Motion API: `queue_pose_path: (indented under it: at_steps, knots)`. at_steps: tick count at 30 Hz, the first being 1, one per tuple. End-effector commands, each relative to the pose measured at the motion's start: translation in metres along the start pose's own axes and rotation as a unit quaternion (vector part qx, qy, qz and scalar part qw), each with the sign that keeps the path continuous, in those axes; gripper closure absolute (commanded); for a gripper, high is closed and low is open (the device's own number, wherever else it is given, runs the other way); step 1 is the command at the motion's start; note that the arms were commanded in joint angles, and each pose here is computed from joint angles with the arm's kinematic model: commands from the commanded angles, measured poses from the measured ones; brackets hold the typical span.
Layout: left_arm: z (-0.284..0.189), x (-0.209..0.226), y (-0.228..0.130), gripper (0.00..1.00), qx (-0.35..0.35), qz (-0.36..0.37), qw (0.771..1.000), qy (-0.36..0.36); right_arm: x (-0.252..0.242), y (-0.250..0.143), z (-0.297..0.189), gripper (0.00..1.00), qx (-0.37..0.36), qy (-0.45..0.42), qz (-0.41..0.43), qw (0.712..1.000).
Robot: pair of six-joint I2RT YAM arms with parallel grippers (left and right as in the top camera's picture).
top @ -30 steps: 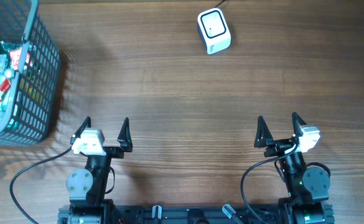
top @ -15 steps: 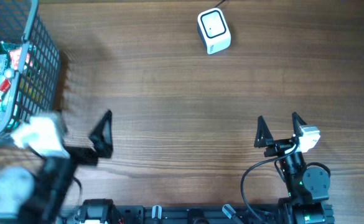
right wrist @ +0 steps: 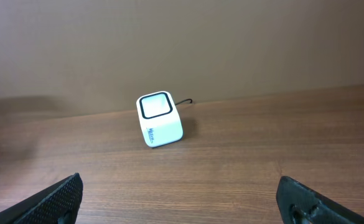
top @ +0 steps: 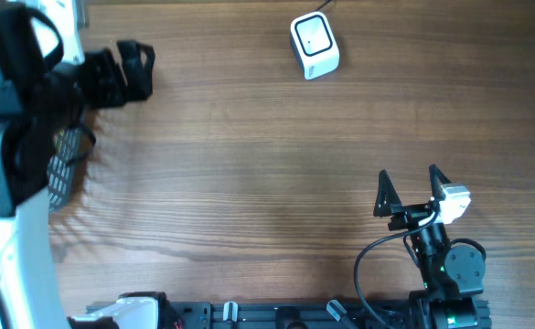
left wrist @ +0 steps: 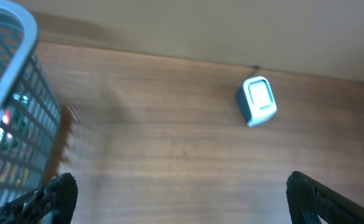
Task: Scan the item barcode
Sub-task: 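Reach the left gripper into the basket and grasp the yellow oil bottle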
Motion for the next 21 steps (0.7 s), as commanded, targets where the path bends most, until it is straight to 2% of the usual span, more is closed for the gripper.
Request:
queue_pose_path:
  at_steps: [1,2,4,8,11,17,21]
  knots:
    - [0.007,0.016,0.022,0.02,-0.050,0.010,0.996,0.078,-0.002,0.001,0.000,0.00,-0.005,-0.008,0.000,1.000]
    - [0.004,0.029,0.034,0.03,-0.086,0.003,0.988,0.129,-0.002,0.001,0.000,0.00,-0.005,-0.009,0.000,1.000]
    - [-0.002,0.049,0.045,0.03,-0.120,-0.014,0.976,0.181,-0.002,0.001,0.000,0.00,-0.005,-0.009,0.000,1.000]
    - [-0.017,0.097,0.055,0.02,-0.146,-0.057,0.954,0.255,-0.002,0.001,0.000,0.00,-0.005,-0.009,0.000,1.000]
    - [-0.036,0.156,0.057,0.02,-0.157,-0.104,0.932,0.310,-0.002,0.001,0.000,0.01,-0.005,-0.009,0.000,1.000]
    - [-0.025,0.221,0.046,0.03,-0.107,-0.142,0.936,0.302,-0.002,0.001,0.000,0.00,-0.005,-0.009,0.000,1.000]
    - [0.006,0.254,0.031,0.05,-0.035,-0.143,0.946,0.290,-0.002,0.001,0.000,0.00,-0.005,-0.008,0.000,1.000]
Point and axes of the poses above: each gripper's point midway between its finger pads, its own z axis out along the fingers, its own x axis along the line the jaws close on, y = z × x, the point moved 7 cm from there along -z, back along the fingers, and after that the axes turned 6 degrees about -z, right-handed, at the moved point
